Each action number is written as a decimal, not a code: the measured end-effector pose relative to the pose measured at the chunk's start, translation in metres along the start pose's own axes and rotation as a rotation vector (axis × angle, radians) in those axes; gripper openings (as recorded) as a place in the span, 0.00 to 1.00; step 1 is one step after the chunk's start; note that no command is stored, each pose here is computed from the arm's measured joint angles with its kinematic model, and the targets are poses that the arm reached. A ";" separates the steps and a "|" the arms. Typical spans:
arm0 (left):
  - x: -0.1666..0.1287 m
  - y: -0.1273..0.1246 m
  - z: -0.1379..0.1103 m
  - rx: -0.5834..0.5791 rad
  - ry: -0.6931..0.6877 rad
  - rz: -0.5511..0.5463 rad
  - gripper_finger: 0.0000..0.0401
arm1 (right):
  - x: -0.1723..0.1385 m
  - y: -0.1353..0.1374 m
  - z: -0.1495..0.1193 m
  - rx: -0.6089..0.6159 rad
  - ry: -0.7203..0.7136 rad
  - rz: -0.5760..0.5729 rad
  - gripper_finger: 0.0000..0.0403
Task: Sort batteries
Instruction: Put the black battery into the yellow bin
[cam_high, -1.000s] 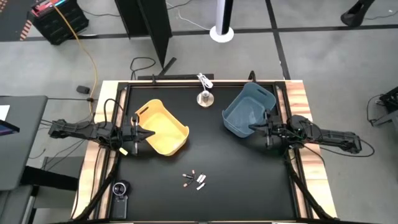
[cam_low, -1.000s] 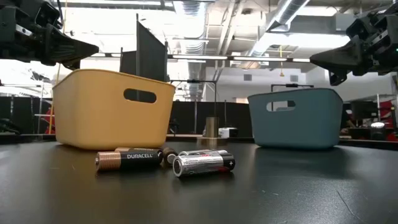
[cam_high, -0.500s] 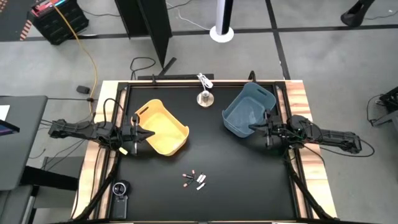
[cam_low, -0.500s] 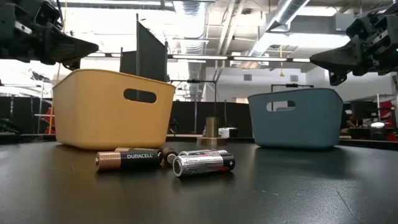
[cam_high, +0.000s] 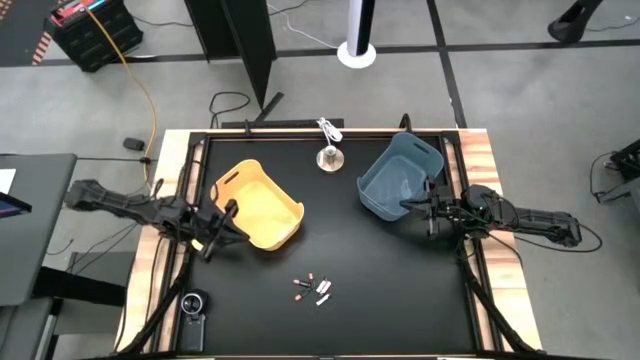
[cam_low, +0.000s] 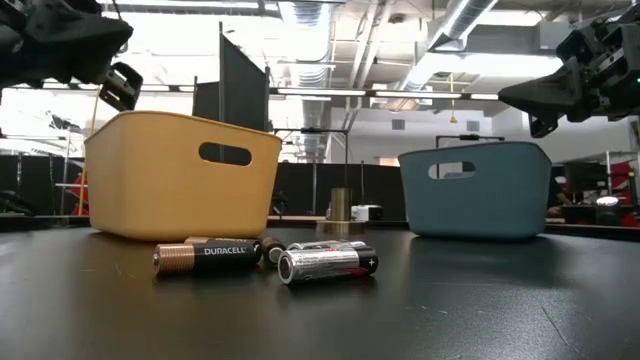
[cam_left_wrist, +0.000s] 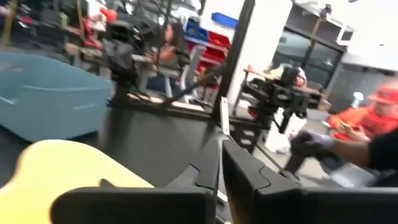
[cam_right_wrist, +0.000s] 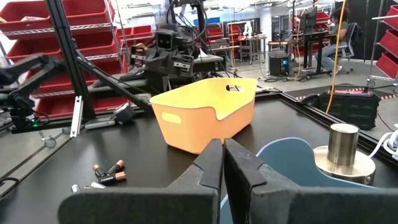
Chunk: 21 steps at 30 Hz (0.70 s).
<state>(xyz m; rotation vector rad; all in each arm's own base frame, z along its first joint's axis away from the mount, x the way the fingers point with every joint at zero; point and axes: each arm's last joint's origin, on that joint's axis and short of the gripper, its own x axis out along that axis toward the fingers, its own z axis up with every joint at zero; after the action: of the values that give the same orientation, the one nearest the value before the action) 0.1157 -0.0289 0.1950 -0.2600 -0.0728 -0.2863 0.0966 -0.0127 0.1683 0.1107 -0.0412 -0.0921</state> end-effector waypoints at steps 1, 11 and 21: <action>0.005 -0.003 0.002 -0.003 0.025 -0.010 0.08 | 0.000 0.000 0.000 0.000 0.000 0.000 0.09; 0.098 -0.062 0.010 0.127 0.429 0.064 0.29 | 0.000 0.000 0.000 0.000 0.001 0.000 0.09; 0.194 -0.097 -0.014 0.176 0.740 0.232 0.29 | 0.000 0.000 0.000 0.000 0.002 0.000 0.09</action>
<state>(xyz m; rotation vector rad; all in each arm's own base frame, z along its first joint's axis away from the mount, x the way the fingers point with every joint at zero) 0.2741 -0.1752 0.2262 0.0248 0.6573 -0.1304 0.0966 -0.0127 0.1681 0.1107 -0.0397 -0.0921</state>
